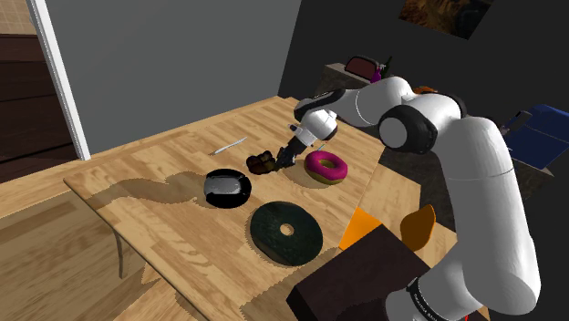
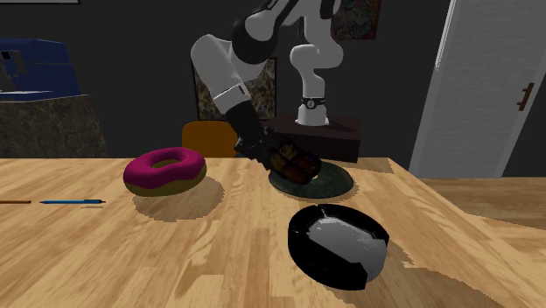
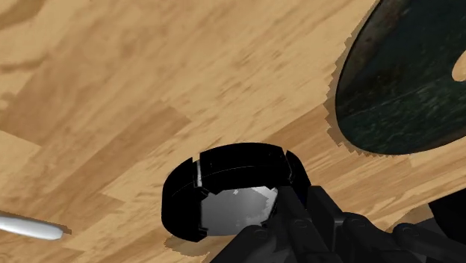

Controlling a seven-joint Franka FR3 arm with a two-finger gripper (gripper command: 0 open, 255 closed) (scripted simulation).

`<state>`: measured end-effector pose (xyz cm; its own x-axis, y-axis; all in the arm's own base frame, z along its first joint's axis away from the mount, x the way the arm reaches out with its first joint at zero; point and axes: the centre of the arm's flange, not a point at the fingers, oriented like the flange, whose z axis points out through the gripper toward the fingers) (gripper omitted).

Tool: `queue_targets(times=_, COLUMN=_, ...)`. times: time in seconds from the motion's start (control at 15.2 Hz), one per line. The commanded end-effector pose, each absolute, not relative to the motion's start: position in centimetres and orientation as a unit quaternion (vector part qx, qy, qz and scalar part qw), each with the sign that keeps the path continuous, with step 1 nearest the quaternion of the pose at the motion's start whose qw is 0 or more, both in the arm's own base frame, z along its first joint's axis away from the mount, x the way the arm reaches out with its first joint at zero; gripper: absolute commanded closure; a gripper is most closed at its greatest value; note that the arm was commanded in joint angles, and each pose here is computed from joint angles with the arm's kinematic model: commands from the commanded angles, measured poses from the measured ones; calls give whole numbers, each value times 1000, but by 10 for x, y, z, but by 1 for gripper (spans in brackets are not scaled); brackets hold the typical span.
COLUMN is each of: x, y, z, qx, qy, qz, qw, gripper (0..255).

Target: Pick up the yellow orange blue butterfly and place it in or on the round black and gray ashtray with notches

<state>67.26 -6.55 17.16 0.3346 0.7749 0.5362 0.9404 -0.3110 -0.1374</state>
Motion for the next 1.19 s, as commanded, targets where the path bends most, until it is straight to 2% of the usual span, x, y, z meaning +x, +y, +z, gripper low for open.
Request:
queue_targets(times=0.0, x=682, y=-40, z=169, qx=-787, qy=-544, qz=-189, qw=219, gripper=255)
queue_targets(times=0.53, x=730, y=54, z=156, qx=-787, qy=-544, qz=-189, qw=219, gripper=255)
queue_targets(times=1.12, x=730, y=54, z=111, qx=-787, qy=-544, qz=-189, qw=219, gripper=255)
